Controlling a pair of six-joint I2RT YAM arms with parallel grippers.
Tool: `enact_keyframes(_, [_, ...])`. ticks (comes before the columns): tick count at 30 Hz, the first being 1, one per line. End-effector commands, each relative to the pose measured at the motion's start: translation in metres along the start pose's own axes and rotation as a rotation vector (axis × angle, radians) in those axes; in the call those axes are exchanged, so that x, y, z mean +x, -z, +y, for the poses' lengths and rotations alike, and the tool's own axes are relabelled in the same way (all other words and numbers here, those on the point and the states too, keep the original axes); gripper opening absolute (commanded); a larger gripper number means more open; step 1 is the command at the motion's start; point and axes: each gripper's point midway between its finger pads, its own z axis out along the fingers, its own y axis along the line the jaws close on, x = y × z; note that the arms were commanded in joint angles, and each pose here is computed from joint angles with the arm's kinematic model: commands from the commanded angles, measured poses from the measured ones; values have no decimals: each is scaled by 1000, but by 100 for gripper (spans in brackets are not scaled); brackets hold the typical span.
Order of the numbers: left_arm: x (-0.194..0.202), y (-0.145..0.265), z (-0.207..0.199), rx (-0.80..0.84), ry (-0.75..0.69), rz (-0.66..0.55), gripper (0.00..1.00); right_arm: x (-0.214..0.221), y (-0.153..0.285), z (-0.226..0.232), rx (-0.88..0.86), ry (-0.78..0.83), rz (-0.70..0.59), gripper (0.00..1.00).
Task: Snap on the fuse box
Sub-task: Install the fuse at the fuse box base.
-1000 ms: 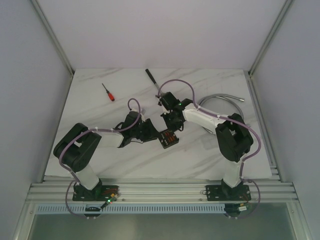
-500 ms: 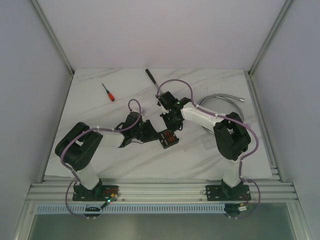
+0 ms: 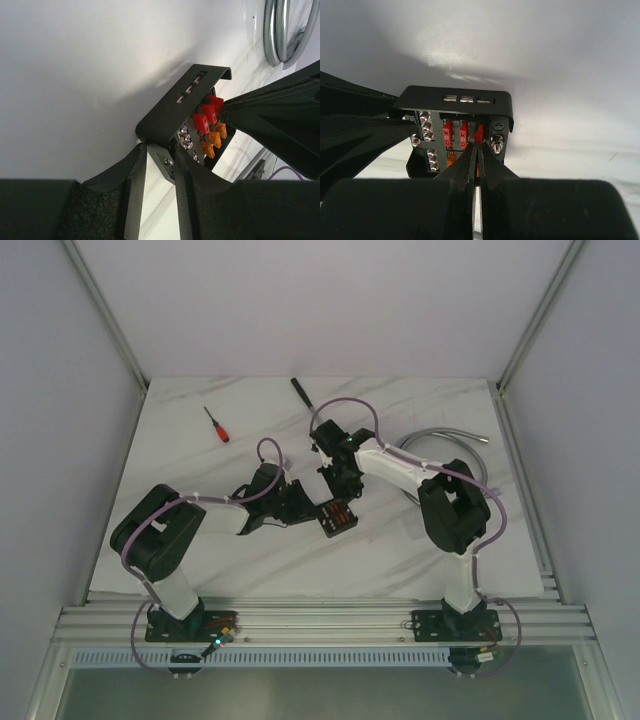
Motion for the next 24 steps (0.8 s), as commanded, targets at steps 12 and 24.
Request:
enact_keyframes(12, [6,-7,-2,-3,-16,30,36,71,-130,-39,196,2,308,0])
enact_keyframes(24, [0,2,-7,-7,-35,-1,41,12,-24,3,28,26,-43,3])
